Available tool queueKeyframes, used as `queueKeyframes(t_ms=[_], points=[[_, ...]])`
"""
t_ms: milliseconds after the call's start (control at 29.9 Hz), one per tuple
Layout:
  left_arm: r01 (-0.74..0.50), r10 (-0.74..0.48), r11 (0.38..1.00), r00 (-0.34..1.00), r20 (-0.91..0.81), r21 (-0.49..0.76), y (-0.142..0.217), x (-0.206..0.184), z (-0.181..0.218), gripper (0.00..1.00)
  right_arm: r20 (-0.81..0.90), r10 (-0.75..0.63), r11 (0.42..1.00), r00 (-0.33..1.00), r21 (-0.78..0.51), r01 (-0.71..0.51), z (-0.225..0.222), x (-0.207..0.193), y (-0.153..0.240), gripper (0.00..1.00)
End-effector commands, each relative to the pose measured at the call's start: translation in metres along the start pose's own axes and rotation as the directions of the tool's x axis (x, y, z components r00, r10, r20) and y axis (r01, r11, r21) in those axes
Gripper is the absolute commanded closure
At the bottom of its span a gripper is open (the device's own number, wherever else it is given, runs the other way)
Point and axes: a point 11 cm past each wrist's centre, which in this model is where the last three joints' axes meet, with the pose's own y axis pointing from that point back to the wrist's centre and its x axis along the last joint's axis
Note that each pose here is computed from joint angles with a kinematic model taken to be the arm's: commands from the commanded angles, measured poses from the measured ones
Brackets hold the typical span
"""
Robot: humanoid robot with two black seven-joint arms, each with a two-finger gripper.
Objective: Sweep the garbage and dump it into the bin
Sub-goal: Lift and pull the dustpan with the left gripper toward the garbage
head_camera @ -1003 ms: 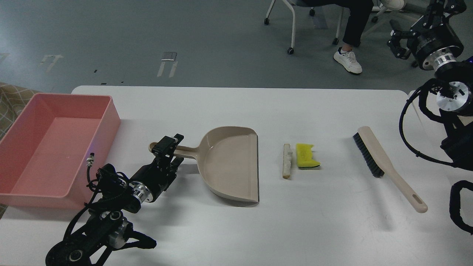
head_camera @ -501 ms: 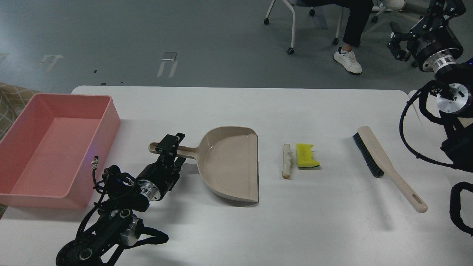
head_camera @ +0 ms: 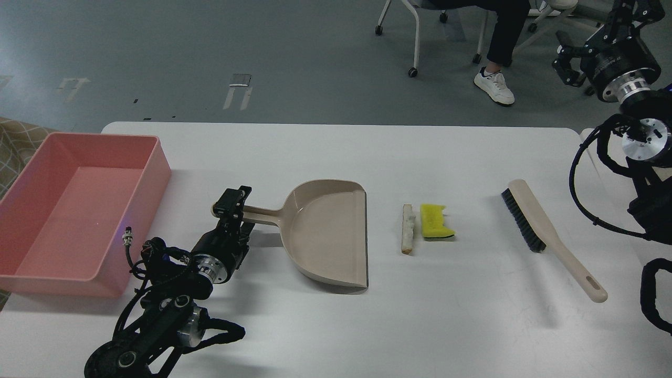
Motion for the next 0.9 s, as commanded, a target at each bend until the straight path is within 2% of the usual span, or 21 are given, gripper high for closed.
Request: queueKeyframes(t_ms=[0,100,368,535,869], points=[[0.004,-0.004,1.0,1.0,-0.007,-0.005,-0.0006,-0.0032,0.0017,0.04,0.0,0.0,1.0,1.0,0.0,0.0,-0.0002,-0.0001,-0.0001,0.0],[0.01,-0.01,1.0,1.0,-0.014,-0.005,-0.0017,-0.0077,0.0023,0.05,0.0,0.001,1.0,1.0,-0.001,-0.001,0.0005,0.0003,0.0003,0.0],[0.016,-0.016,1.0,1.0,-0.014,-0.017,-0.0051,-0.0116,0.0069,0.21,0.001,0.0,1.0,1.0,-0.001,0.0,0.001,-0.0003,0.0002,0.0],[0.011,-0.012,1.0,1.0,-0.015,-0.018,-0.0053,-0.0103,0.007,0.42,0.001,0.001,1.0,1.0,-0.001,-0.001,0.001,-0.0001,0.0002,0.0],[0.008,-0.008,1.0,1.0,-0.013,-0.013,-0.0057,-0.0087,0.0061,0.45,0.0,0.001,1.0,1.0,0.0,-0.001,0.0001,0.0004,0.0001,0.0]])
